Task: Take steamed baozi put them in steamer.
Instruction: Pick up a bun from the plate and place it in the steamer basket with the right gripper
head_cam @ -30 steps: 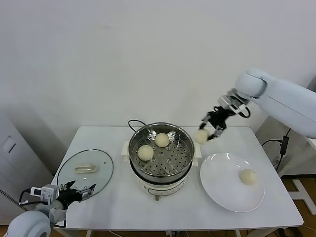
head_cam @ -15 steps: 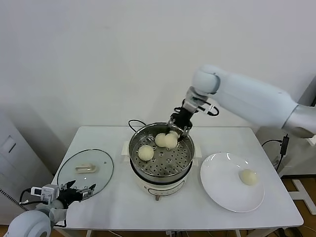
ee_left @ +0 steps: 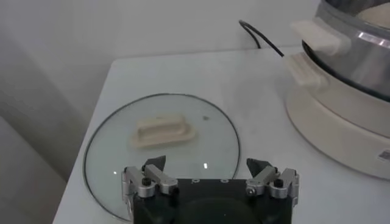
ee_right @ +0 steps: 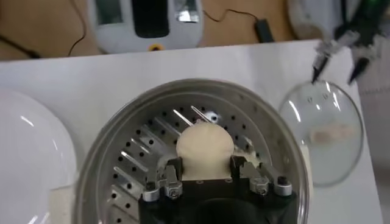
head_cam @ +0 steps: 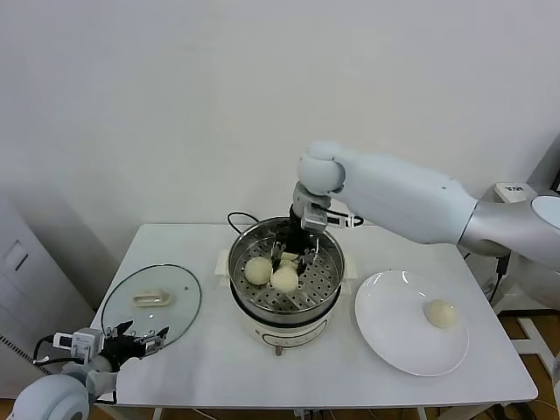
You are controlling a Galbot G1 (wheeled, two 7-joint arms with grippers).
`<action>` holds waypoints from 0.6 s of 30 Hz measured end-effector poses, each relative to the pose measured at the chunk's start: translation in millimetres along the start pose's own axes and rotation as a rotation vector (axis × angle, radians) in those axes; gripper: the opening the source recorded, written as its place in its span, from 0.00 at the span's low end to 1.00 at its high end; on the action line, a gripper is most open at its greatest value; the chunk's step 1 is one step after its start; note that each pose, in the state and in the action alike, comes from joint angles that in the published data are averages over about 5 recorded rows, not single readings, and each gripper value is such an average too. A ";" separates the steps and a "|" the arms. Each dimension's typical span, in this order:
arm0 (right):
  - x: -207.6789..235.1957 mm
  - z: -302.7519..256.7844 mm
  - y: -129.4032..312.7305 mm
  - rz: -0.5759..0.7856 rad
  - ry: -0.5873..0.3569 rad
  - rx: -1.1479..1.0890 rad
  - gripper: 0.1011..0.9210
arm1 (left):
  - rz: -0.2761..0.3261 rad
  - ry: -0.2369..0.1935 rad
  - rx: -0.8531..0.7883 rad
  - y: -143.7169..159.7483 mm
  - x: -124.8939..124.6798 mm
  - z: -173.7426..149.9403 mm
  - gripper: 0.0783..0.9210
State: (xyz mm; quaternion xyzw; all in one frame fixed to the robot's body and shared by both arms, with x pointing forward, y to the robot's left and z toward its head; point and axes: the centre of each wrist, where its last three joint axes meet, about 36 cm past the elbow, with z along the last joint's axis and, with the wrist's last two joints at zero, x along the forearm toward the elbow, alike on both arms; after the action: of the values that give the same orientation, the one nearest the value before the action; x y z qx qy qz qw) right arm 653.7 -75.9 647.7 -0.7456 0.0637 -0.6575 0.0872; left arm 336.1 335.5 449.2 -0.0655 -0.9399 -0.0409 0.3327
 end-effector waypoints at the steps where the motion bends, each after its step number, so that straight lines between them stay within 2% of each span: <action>1: -3.0 -1.1 -0.5 -0.005 -0.002 0.012 0.47 | 0.000 0.000 0.000 0.1 -0.1 0.2 0.88; 13: -35.9 -9.6 -11.1 -0.039 -0.010 0.125 0.48 | 0.000 0.001 0.005 -0.3 -0.5 1.0 0.88; 18: -44.4 -11.6 -13.0 -0.049 -0.009 0.142 0.57 | -0.001 0.002 0.004 0.2 -0.2 1.5 0.88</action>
State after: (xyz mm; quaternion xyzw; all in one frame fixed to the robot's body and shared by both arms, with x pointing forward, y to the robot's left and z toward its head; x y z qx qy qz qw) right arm 636.3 -54.4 608.8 -0.7417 -0.0018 -0.6591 0.1241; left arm 335.3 335.8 447.9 -0.0645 -0.9396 -0.0392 0.3339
